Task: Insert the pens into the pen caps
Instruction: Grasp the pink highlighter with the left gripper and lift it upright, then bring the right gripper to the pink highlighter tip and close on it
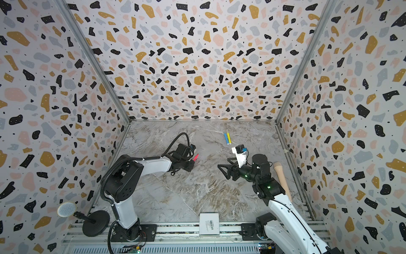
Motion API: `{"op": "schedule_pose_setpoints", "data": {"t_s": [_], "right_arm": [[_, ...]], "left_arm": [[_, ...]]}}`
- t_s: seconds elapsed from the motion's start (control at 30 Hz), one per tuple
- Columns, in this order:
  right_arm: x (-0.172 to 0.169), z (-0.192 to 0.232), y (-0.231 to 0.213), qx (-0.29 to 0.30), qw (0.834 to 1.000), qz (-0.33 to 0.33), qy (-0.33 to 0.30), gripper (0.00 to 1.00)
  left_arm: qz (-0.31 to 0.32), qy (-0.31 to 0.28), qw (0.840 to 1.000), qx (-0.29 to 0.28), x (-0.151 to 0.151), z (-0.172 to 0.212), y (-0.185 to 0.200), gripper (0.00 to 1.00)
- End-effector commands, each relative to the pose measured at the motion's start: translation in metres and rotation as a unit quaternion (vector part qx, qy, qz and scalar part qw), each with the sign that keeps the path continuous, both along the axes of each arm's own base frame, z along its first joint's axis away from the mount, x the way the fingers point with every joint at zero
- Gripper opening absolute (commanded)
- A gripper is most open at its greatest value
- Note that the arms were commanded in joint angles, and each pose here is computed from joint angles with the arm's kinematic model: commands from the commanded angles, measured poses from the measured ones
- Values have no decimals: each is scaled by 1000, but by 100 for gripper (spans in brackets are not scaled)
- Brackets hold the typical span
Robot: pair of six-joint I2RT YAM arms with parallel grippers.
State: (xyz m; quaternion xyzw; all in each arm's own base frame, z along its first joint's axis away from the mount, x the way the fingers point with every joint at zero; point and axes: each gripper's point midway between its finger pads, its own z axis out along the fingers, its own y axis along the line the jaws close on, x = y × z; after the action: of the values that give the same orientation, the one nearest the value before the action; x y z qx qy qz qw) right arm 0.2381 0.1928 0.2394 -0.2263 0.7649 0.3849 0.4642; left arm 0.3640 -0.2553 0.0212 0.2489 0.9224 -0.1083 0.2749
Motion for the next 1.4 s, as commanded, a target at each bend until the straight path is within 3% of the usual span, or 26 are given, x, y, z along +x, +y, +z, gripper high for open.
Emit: {"op": "schedule_pose_setpoints", "data": {"t_s": [0.0,0.13,0.23,0.4,0.53,0.7,1.03,1.37], "right_arm": [[2,10,-2,7,1000,-8,-10,80],[10,1,-9,-5,999,-39,9,80],[17,-16,-13,-11,997,-58,46,80],[18,-39,-6,8,994,-48,95,81],[10,-50,11,53,990,5,131,82],[3,-55,28,101,981,48,159,81],[3,-61,57,107,977,73,171,76],[3,-64,79,113,972,97,184,50]], "left_arm": [[-27,31,999,14,-25,-20,-9,16],[-35,8,999,-27,-39,-6,-24,16],[-49,-17,993,-109,-55,18,-40,16],[-63,-65,967,-240,-81,67,-52,16],[-68,-80,947,-305,-99,93,-54,16],[-87,-85,936,-331,-121,108,-66,17],[-102,-94,918,-370,-147,130,-80,17],[-111,-93,913,-381,-160,134,-83,18]]}}
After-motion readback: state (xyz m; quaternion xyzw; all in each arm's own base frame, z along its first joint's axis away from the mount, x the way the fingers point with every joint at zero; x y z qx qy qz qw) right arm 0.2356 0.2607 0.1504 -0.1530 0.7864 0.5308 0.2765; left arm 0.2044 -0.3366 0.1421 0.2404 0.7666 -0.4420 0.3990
